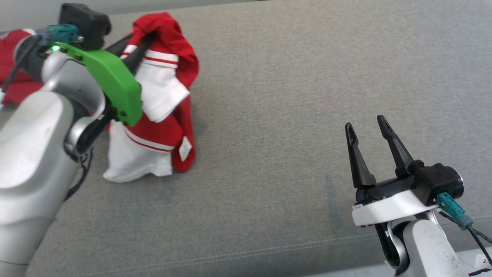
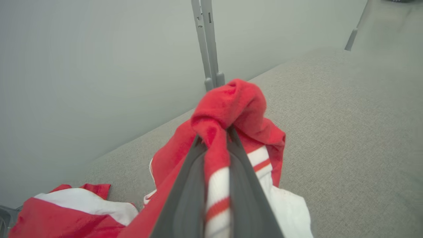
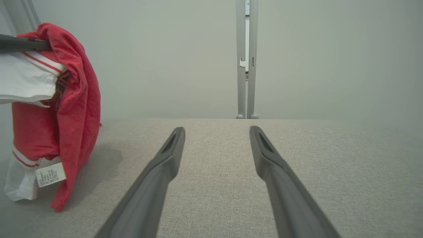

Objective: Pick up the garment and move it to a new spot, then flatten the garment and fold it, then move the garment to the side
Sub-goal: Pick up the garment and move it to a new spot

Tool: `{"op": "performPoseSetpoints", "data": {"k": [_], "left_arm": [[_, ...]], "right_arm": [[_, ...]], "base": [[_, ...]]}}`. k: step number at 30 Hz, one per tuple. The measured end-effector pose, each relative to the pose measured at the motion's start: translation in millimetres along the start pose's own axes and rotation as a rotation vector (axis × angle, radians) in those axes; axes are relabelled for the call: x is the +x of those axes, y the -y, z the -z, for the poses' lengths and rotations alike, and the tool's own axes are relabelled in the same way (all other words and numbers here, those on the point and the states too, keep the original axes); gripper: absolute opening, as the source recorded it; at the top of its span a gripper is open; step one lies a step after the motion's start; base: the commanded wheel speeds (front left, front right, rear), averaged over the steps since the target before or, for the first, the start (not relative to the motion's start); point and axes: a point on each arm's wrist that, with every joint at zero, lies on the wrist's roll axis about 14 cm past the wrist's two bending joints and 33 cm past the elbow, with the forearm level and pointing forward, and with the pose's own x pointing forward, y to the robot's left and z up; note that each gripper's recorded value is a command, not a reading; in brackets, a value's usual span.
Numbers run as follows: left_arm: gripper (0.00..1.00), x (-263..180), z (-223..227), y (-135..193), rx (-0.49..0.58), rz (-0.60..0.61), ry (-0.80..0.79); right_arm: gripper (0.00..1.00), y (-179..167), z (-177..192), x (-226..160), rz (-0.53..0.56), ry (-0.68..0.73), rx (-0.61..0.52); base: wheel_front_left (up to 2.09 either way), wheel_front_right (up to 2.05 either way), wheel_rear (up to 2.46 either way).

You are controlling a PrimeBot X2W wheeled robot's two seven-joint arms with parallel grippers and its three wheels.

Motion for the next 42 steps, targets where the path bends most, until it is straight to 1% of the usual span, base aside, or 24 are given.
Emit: {"op": "performPoseSetpoints", "data": {"k": [7,10,13,15,18,20,25,26,27,28,30,36,42], "left_arm": [[0.00,39.8,-26.3,64.7,-0.067,0.121,0.098],[0.00,59.8,-31.2,84.9,-0.113,0.135,0.136],[0.00,79.9,-28.7,104.4,-0.132,0.146,0.153],[0.00,92.7,-22.5,119.8,-0.141,0.161,0.147],[0.00,109.9,-0.3,145.7,-0.135,0.190,0.091],[0.00,119.5,9.9,160.1,-0.150,0.206,0.071],[0.00,139.1,37.7,177.5,-0.175,0.200,0.025],[0.10,142.0,43.2,178.9,-0.178,0.195,0.020],[0.58,144.7,48.2,180.8,-0.176,0.194,0.016],[1.00,147.2,52.5,181.7,-0.175,0.189,0.014],[1.00,149.2,54.9,184.6,-0.182,0.192,0.016],[1.00,149.5,62.4,215.1,-0.198,0.278,0.011],[1.00,140.7,58.9,212.5,-0.201,0.280,0.041]], "right_arm": [[1.00,18.3,-12.3,-15.7,0.060,0.018,-0.015],[1.00,23.7,-15.3,-20.6,0.079,0.022,-0.009],[1.00,31.1,-18.6,-24.7,0.103,0.027,-0.006],[1.00,36.3,-18.8,-28.6,0.121,0.024,-0.005],[1.00,46.4,-18.2,-35.7,0.155,0.015,-0.008],[1.00,53.3,-17.3,-40.5,0.179,0.008,-0.011],[1.00,68.8,-15.1,-49.8,0.231,-0.009,-0.018],[1.00,70.6,-13.7,-51.5,0.238,-0.015,-0.021],[1.00,73.0,-12.2,-53.1,0.247,-0.021,-0.022],[1.00,75.0,-10.6,-54.4,0.255,-0.026,-0.020],[1.00,76.7,-9.0,-55.7,0.261,-0.033,-0.021],[1.00,82.0,-1.9,-57.9,0.279,-0.056,-0.019],[1.00,78.8,-0.5,-51.4,0.262,-0.051,-0.017]], "base": [[0.00,0.00,0.00],[0.00,0.00,0.00],[0.00,0.00,0.00],[0.00,0.00,0.00],[0.00,0.00,0.00],[0.00,0.00,0.00],[0.00,0.00,0.00],[0.00,0.00,0.00],[0.00,0.00,0.00],[0.00,0.00,0.00],[0.00,0.00,0.00],[0.00,0.00,0.00],[0.00,0.00,0.00]]}}
